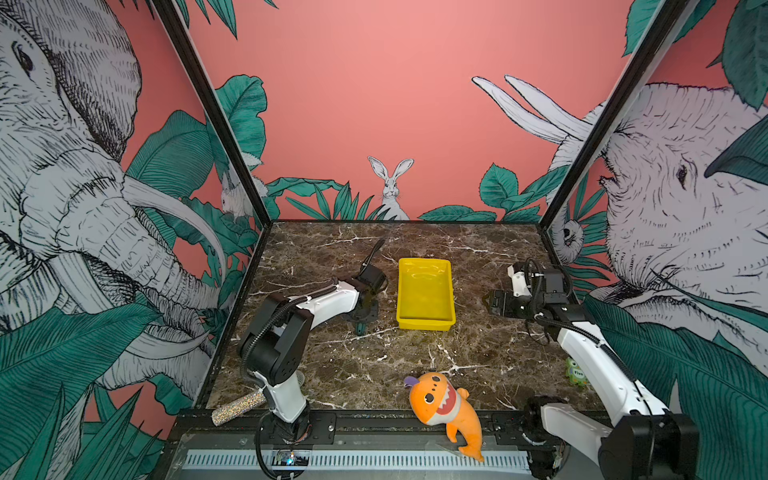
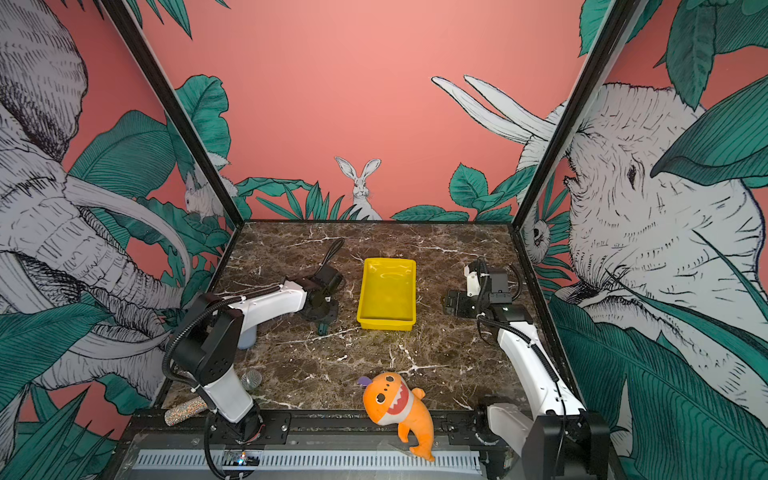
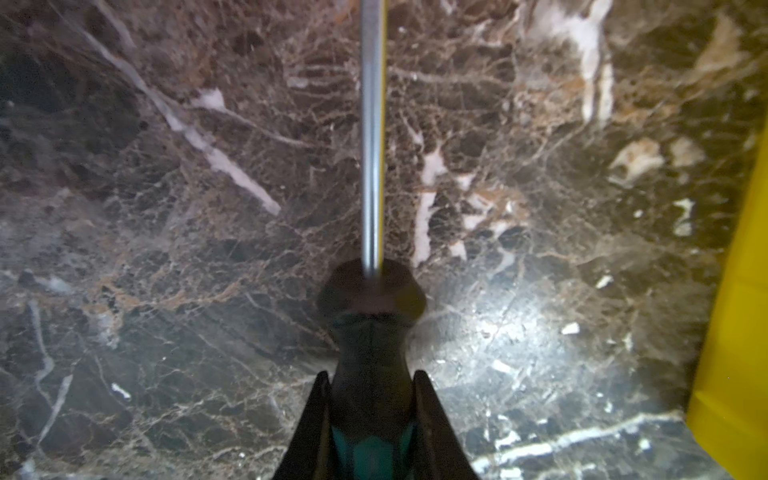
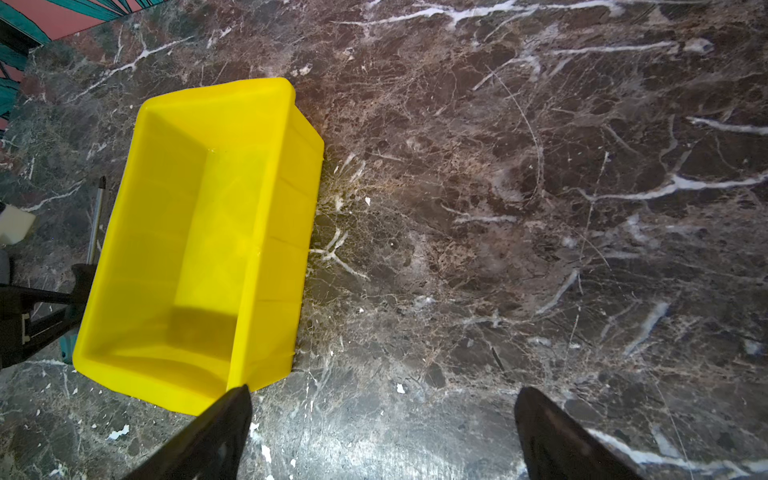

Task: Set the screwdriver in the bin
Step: 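Lower the left gripper and close it on the green-and-black screwdriver handle, then lift the screwdriver with the left gripper and carry it over the yellow bin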

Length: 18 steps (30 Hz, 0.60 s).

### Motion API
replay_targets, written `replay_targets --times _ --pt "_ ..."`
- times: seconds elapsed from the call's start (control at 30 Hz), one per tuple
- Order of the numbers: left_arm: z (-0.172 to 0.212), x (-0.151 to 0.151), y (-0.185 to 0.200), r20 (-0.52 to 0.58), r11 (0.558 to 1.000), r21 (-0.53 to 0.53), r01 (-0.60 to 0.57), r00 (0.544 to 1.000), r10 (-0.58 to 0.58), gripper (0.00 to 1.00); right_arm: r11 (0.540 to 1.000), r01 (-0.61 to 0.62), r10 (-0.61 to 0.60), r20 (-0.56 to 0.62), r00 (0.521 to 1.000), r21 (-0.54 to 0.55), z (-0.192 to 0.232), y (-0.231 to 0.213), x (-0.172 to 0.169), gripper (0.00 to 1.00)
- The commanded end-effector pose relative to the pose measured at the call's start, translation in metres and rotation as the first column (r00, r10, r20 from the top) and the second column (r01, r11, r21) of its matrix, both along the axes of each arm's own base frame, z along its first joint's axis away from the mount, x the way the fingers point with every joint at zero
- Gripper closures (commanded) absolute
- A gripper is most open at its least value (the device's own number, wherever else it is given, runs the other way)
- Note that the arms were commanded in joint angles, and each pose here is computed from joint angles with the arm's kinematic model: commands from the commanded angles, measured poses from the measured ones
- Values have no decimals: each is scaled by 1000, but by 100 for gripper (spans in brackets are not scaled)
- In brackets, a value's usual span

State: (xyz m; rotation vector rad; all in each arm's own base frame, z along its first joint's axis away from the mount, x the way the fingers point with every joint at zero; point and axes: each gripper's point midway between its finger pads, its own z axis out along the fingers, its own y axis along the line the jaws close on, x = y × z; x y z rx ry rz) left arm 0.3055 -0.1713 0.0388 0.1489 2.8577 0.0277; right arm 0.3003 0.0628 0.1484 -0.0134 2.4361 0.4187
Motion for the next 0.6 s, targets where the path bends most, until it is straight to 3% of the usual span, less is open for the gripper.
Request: replay_targets --times 0.0,0.2,0.4,0.57 --pt "42 9 -4 70 999 -37 -3 998 5 100 1000 -12 12 17 1000 7 9 1 -1 2" --pt "92 20 -18 166 999 -40 26 986 -19 100 1000 -14 14 17 1000 15 15 2 -2 2" --pt "127 22 -89 222 974 -156 161 967 -124 100 999 -17 16 16 1000 51 21 7 -4 2" --pt "127 25 -144 223 941 -228 248 954 -198 100 996 -24 25 -7 1000 81 24 11 -9 2"
